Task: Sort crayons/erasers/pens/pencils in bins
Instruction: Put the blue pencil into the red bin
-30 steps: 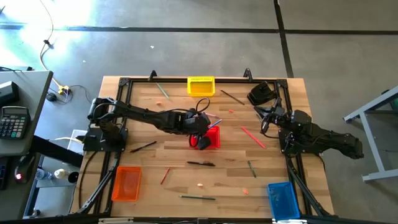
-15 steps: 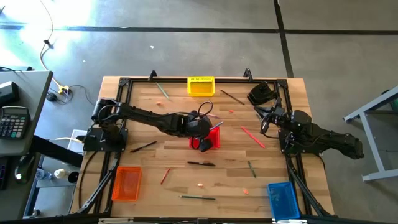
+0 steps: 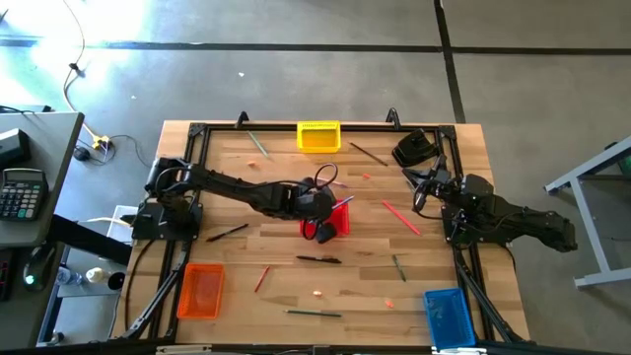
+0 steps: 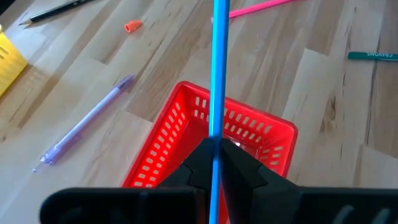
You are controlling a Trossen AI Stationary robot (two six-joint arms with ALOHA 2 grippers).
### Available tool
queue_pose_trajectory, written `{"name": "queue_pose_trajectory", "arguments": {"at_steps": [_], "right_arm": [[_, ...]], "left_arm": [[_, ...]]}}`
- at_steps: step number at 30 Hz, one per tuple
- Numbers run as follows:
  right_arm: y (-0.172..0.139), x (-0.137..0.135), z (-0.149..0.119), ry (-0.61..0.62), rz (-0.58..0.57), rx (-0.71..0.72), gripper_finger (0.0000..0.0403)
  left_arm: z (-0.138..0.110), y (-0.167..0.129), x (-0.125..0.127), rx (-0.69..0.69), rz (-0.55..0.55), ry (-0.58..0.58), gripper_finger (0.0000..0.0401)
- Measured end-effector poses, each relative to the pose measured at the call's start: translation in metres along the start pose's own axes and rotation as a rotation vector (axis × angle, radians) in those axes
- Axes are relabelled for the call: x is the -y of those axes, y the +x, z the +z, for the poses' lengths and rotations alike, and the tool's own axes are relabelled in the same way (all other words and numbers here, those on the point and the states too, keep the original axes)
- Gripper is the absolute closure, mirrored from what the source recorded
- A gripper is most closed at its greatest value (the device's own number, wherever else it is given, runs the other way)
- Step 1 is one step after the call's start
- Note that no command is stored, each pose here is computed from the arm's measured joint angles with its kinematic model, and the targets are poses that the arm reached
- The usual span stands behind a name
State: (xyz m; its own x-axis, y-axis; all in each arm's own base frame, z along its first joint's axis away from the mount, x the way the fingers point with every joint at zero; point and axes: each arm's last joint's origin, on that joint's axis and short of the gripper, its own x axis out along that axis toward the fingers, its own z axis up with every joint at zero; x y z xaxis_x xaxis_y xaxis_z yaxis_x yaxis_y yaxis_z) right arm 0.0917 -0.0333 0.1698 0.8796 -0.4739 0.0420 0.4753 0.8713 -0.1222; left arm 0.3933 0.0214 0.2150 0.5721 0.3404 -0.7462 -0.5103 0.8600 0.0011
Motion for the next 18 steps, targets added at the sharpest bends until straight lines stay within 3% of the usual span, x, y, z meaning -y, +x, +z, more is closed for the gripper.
{"name": "queue_pose_trajectory", "arguments": {"at_steps": [18], "right_arm": [[-0.0001,0.0,0.0001,0.0,0.0,0.001,0.0403]], "left_arm": [[-0.0042,0.0079,0.0013,-0.018,0.01,0.025,0.0387]]}}
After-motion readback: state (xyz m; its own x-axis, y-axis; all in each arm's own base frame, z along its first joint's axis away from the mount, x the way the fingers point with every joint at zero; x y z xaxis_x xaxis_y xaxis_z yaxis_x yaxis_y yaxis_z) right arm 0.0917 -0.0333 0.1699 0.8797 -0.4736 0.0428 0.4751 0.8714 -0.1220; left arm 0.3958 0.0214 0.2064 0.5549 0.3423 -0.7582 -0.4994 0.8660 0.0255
